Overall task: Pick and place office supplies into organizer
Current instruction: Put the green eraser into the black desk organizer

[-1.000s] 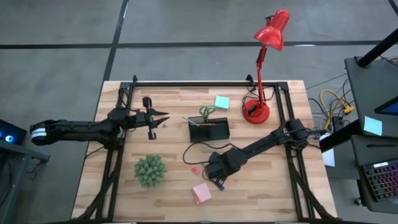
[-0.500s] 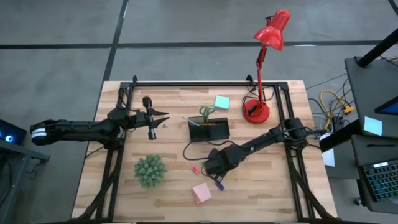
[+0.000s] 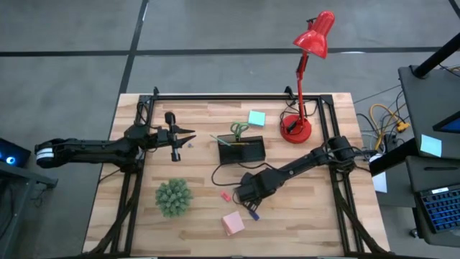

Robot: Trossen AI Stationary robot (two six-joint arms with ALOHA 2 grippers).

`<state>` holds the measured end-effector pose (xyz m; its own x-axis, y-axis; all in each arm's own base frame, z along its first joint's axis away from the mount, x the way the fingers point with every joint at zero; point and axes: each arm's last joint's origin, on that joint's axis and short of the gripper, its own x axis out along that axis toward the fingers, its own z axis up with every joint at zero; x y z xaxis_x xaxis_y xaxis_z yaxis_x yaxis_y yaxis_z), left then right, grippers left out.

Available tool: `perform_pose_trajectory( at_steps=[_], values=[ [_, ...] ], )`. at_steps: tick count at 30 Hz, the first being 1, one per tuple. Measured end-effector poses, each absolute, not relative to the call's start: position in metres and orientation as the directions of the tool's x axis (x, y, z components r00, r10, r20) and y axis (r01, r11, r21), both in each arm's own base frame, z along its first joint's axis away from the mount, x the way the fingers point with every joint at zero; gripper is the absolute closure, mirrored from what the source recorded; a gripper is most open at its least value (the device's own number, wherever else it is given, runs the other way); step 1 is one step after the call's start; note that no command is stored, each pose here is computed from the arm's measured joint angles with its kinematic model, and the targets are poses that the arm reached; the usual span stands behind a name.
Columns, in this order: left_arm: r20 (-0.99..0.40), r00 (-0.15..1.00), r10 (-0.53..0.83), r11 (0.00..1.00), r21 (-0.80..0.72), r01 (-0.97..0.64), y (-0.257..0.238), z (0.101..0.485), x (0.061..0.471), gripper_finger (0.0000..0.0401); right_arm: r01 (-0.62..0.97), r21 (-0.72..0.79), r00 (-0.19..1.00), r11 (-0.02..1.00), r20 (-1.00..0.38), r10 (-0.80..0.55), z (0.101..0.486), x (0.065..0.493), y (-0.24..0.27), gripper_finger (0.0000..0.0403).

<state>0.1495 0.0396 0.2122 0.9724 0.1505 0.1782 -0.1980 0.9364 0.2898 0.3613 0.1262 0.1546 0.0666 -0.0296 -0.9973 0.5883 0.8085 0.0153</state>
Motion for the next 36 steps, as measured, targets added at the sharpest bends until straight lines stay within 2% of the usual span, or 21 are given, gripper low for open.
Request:
perform_pose_trajectory(
  at_steps=[11,19,32,36],
  values=[
    [0.179,0.972,0.150,0.936,0.290,-0.198,0.040,0.212,0.150,0.0342,0.589,0.017,0.067,0.808,-0.997,-0.027,0.149,0.362,0.126,0.0220],
    [0.179,0.972,0.151,0.936,0.291,-0.199,0.040,0.212,0.149,0.0342,0.583,0.007,-0.004,0.813,-1.000,0.012,0.128,0.365,0.129,0.0220],
    [0.178,0.972,0.151,0.936,0.291,-0.198,0.040,0.212,0.150,0.0342,0.581,0.014,0.017,0.814,-1.000,0.005,0.136,0.363,0.128,0.0221],
    [0.178,0.972,0.151,0.936,0.291,-0.198,0.040,0.212,0.150,0.0342,0.567,0.010,0.013,0.824,-1.000,0.004,0.135,0.363,0.128,0.0233]
  ],
)
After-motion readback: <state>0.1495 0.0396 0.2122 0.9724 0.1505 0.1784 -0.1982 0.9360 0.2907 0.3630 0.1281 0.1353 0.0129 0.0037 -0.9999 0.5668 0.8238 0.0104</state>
